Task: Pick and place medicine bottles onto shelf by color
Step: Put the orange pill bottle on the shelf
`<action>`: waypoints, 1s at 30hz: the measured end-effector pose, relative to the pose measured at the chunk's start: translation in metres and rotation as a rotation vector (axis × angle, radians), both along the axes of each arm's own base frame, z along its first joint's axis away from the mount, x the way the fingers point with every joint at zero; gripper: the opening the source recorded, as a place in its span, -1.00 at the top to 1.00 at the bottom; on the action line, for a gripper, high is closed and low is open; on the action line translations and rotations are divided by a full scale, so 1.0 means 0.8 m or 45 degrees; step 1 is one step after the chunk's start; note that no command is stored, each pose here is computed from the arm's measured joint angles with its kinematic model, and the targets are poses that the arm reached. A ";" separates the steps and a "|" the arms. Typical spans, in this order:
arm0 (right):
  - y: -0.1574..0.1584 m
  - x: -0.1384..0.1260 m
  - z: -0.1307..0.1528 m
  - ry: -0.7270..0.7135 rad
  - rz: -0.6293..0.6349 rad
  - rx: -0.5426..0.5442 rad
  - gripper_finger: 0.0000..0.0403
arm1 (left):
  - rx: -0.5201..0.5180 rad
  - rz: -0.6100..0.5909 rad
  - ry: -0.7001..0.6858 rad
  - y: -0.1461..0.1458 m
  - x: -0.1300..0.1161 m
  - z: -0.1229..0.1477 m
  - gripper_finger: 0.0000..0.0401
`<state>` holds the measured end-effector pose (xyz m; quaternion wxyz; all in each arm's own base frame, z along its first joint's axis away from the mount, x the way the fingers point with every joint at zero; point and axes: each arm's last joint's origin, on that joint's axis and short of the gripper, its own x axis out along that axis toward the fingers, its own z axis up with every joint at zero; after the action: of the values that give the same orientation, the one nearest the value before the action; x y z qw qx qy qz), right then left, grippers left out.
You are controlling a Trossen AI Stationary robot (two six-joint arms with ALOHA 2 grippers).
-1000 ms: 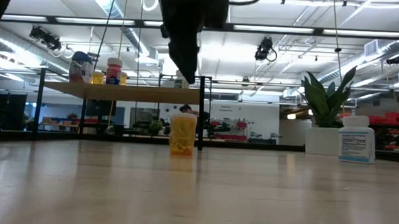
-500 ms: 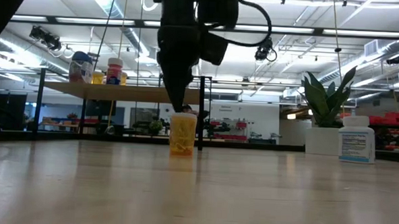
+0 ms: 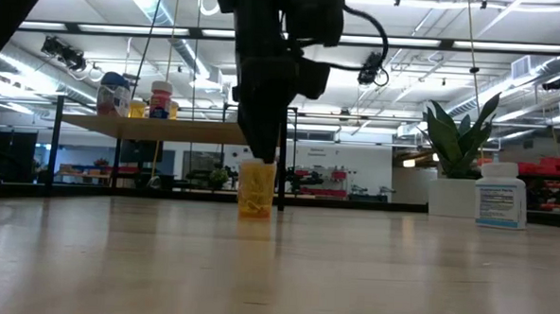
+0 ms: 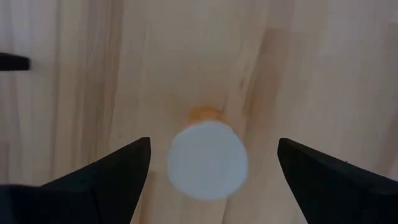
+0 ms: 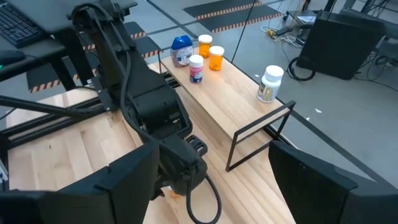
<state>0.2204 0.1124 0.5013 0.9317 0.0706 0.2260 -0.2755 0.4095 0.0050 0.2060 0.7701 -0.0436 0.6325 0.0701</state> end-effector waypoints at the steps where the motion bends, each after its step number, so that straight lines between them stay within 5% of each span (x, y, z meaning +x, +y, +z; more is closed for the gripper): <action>1: 0.000 0.000 0.000 0.000 -0.001 0.000 -0.55 | 0.006 0.004 0.014 0.000 0.000 -0.003 -0.78; 14: 0.000 0.000 0.000 0.002 0.005 0.017 -0.55 | 0.003 0.048 0.041 0.004 0.007 -0.022 -0.76; 30: 0.000 0.000 0.000 0.005 0.007 0.013 -0.55 | -0.009 0.124 0.073 0.003 0.003 -0.023 -0.37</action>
<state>0.2205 0.1128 0.5009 0.9317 0.0740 0.2294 -0.2718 0.4121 0.0078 0.1877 0.7471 -0.0750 0.6519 0.1064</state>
